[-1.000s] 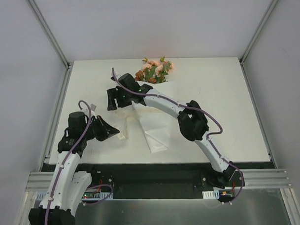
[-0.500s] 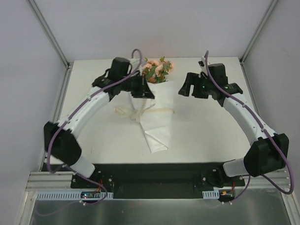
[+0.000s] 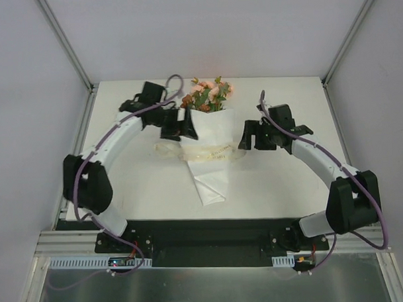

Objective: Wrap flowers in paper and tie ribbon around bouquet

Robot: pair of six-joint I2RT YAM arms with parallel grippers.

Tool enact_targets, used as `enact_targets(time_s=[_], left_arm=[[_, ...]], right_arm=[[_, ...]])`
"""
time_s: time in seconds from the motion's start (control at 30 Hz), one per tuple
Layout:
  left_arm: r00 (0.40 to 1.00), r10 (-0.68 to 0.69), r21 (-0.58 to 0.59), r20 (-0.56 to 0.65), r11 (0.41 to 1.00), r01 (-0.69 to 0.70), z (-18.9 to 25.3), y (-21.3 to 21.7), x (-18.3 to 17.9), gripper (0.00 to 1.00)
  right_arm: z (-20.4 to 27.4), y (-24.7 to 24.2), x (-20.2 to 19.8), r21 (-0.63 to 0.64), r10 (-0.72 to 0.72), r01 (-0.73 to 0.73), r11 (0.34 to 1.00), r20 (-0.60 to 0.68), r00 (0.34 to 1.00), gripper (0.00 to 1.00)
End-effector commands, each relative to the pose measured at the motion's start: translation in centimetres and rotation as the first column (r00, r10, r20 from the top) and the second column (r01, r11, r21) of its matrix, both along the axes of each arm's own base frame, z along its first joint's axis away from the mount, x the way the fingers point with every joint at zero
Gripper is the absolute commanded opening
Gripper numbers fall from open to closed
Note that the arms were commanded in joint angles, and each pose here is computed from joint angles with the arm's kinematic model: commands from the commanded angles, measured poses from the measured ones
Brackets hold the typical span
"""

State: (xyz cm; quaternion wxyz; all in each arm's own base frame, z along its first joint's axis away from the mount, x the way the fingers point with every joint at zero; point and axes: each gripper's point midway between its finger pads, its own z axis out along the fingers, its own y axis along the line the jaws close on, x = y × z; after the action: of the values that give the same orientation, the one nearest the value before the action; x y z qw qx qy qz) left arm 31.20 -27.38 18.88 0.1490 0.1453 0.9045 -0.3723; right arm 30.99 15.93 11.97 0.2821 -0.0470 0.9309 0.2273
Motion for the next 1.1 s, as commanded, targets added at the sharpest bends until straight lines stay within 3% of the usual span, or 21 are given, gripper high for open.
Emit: enact_targets(time_s=[0.0, 0.13, 0.23, 0.3, 0.4, 0.53, 0.67, 0.77, 1.07], left_arm=[[0.952, 0.305, 0.077, 0.001, 0.95, -0.304, -1.5, 10.7, 0.1, 0.88], [0.886, 0.464, 0.277, 0.014, 0.849, -0.449, -6.6, 16.3, 0.5, 0.89], [0.884, 0.467, 0.368, -0.023, 0.826, -0.427, -9.5, 17.4, 1.9, 0.84], [0.883, 0.467, 0.36, -0.04, 0.831, -0.423, -9.9, 17.0, 2.7, 0.78], [0.859, 0.512, 0.442, -0.025, 0.776, -0.45, -11.5, 18.6, 3.9, 0.76], [0.823, 0.567, 0.468, -0.039, 0.738, -0.486, -12.3, 19.3, 4.6, 0.87], [0.806, 0.585, 0.485, -0.09, 0.733, -0.477, -14.1, 19.0, 4.8, 0.84], [0.798, 0.587, 0.494, -0.136, 0.738, -0.459, -15.5, 18.5, 4.6, 0.75], [0.815, 0.568, 0.572, -0.115, 0.709, -0.413, -17.9, 18.8, 5.1, 0.45]], right_arm=[[0.7, 3.4, 3.4, -0.015, 0.112, -0.111, 0.994, 0.037, 0.993, 0.84], [-0.8, 2.5, 5.5, -0.123, 0.082, -0.086, 0.989, -0.039, 0.996, 0.82], [-1.6, 1.5, 6.5, -0.197, 0.079, -0.088, 0.976, -0.053, 0.995, 0.79], [-1.7, 1.1, 6.8, -0.204, 0.073, -0.084, 0.975, -0.061, 0.995, 0.77], [-2.9, 0.5, 6.4, -0.191, 0.039, -0.063, 0.98, -0.125, 0.991, 0.71], [-4.1, -0.7, 5.9, -0.207, 0.012, -0.044, 0.977, -0.153, 0.988, 0.67], [-5.7, -0.7, 5.6, -0.215, 0.014, -0.06, 0.975, -0.209, 0.978, 0.54], [-6.2, -1.0, 5.7, -0.242, 0.002, -0.055, 0.969, -0.212, 0.977, 0.53], [-8.3, -1.3, 5.9, -0.345, -0.017, -0.065, 0.936, -0.231, 0.973, 0.49]])
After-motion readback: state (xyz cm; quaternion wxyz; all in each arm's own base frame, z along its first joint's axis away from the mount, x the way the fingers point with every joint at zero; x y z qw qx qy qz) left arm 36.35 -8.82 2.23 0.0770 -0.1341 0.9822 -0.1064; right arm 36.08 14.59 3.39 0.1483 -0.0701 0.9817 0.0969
